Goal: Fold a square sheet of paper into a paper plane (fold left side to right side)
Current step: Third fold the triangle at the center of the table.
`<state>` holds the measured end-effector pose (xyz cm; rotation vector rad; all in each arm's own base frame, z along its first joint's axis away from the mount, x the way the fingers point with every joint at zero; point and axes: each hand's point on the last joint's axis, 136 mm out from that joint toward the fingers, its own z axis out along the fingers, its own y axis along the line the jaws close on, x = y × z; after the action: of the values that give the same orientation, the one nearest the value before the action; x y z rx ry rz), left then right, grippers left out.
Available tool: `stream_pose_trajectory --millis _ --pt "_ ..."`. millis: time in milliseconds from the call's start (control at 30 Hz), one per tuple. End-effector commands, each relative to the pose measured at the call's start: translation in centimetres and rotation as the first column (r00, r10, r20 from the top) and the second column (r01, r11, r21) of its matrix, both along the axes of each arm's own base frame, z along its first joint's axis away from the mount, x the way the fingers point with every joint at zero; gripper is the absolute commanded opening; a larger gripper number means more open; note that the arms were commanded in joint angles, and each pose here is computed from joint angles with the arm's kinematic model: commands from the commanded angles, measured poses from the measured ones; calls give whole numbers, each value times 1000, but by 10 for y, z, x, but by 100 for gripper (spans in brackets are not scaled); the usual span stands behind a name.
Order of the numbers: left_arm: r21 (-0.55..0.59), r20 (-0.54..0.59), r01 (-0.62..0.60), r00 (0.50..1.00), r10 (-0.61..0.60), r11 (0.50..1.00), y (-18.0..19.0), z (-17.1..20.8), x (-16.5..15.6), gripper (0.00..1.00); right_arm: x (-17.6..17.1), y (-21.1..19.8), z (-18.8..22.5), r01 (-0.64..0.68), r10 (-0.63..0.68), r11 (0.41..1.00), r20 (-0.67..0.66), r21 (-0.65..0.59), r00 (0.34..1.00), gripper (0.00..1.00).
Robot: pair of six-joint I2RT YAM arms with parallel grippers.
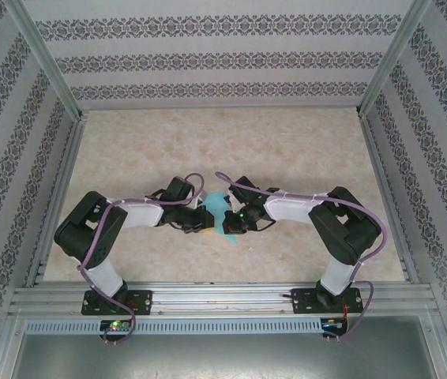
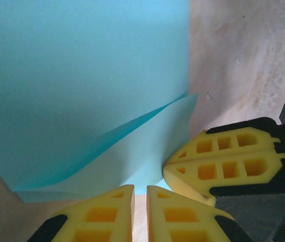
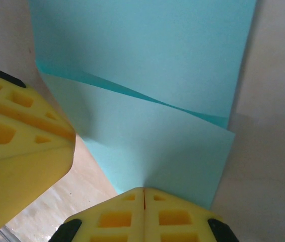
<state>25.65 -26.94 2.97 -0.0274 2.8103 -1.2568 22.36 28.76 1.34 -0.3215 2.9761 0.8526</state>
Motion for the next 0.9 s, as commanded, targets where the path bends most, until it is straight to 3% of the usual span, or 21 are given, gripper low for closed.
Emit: stream_pose_trajectory --millis 0,333,600,867 --pt "-32 38 13 999 -12 999 -15 8 10 13 -22 -24 -31 -3 -9 988 -77 -156 997 0" --pt "73 9 -5 1000 4 997 -4 -18 9 9 -26 -33 -35 -8 -11 979 -90 -205 996 0" --pt "220 -15 -35 999 39 975 23 -41 2 7 -30 -42 -36 -15 -11 969 -101 -245 995 0" --pt "293 1 -93 995 96 952 59 -46 9 7 -35 -47 -37 -15 -15 964 -110 -265 994 0"
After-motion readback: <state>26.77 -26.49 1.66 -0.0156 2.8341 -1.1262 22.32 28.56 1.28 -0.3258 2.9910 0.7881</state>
